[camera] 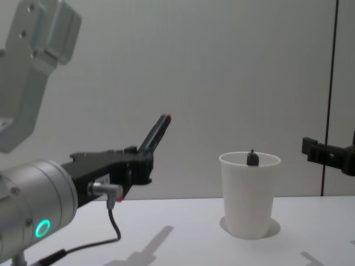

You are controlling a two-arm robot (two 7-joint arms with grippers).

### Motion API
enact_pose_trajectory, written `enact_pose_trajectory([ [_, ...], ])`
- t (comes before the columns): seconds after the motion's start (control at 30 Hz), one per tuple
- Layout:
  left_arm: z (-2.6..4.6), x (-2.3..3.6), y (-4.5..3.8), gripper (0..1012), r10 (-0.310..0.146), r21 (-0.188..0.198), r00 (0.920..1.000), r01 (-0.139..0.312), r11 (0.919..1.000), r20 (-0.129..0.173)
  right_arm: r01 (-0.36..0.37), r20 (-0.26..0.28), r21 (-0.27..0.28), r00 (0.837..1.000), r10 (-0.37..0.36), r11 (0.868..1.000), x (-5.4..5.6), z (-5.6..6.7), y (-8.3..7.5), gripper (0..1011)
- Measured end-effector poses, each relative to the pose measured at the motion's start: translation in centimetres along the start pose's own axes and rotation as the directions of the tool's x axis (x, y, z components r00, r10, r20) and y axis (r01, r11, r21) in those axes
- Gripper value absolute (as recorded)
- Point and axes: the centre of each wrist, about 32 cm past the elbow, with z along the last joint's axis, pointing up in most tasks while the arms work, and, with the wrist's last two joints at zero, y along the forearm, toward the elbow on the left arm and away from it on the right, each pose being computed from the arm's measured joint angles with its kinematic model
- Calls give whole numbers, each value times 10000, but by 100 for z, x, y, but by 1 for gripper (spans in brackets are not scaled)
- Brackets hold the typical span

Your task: Place the pen into the pen holder.

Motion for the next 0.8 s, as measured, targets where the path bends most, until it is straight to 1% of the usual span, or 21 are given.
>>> enact_pose_trajectory([
  [0.1, 3, 19, -4, 172, -257, -298, 9997, 258, 9992, 35, 0, -1, 0, 10000, 0, 10000, 0, 0, 0, 1001],
  [0.13, 4, 31, -9, 173, -408, -447, 9991, 410, 9982, 62, 0, -1, 0, 10000, 0, 10000, 0, 0, 0, 1001],
  [0.17, 6, 43, -17, 173, -578, -608, 9983, 582, 9965, 95, 0, -1, 0, 10000, 0, 10000, 0, 0, 0, 1001],
  [0.3, 9, 63, -35, 172, -962, -892, 9952, 973, 9912, 166, 0, 0, 0, 10000, 0, 10000, 0, 0, 0, 1001],
  [0.33, 9, 71, -44, 173, -1148, -1028, 9932, 1163, 9879, 200, 0, 0, 0, 10000, 0, 10000, 0, 0, 0, 1001],
  [0.37, 9, 74, -50, 172, -1247, -1060, 9920, 1263, 9863, 216, 0, 0, 0, 10000, 0, 10000, 0, 0, 0, 1001],
  [0.4, 11, 82, -63, 173, -1475, -1171, 9887, 1494, 9818, 255, 0, 0, 0, 10000, 0, 10000, 0, 0, 0, 1001],
  [0.47, 13, 88, -77, 173, -1676, -1262, 9854, 1700, 9773, 292, 0, 0, 0, 10000, 0, 10000, 0, 0, 0, 1001],
  [0.57, 15, 103, -116, 173, -2206, -1434, 9745, 2241, 9639, 407, 0, 0, 0, 10000, 0, 10000, 0, 0, 0, 1001],
  [0.6, 15, 103, -116, 173, -2206, -1434, 9745, 2241, 9639, 407, 0, -1, 0, 10000, 0, 10000, 0, 0, 0, 1001],
  [0.63, 13, 106, -127, 173, -2402, -1463, 9697, 2443, 9586, 454, 0, -1, 0, 10000, 0, 10000, 0, 0, 0, 1001],
  [0.67, 11, 108, -136, 173, -2488, -1473, 9674, 2533, 9561, 482, 0, -1, 0, 10000, 0, 10000, 0, 0, 0, 1001],
  [0.7, 6, 110, -149, 173, -2662, -1489, 9623, 2716, 9508, 555, 0, 0, 0, 10000, 0, 10000, 0, 0, 0, 1001],
  [0.77, 1, 112, -161, 173, -2852, -1487, 9564, 2916, 9449, 632, 0, -1, 0, 10000, 0, 10000, 0, 0, 0, 1001],
  [0.8, -5, 114, -175, 172, -3031, -1478, 9503, 3106, 9390, 716, 0, 0, 0, 10000, 0, 10000, 0, 0, 0, 1001],
])
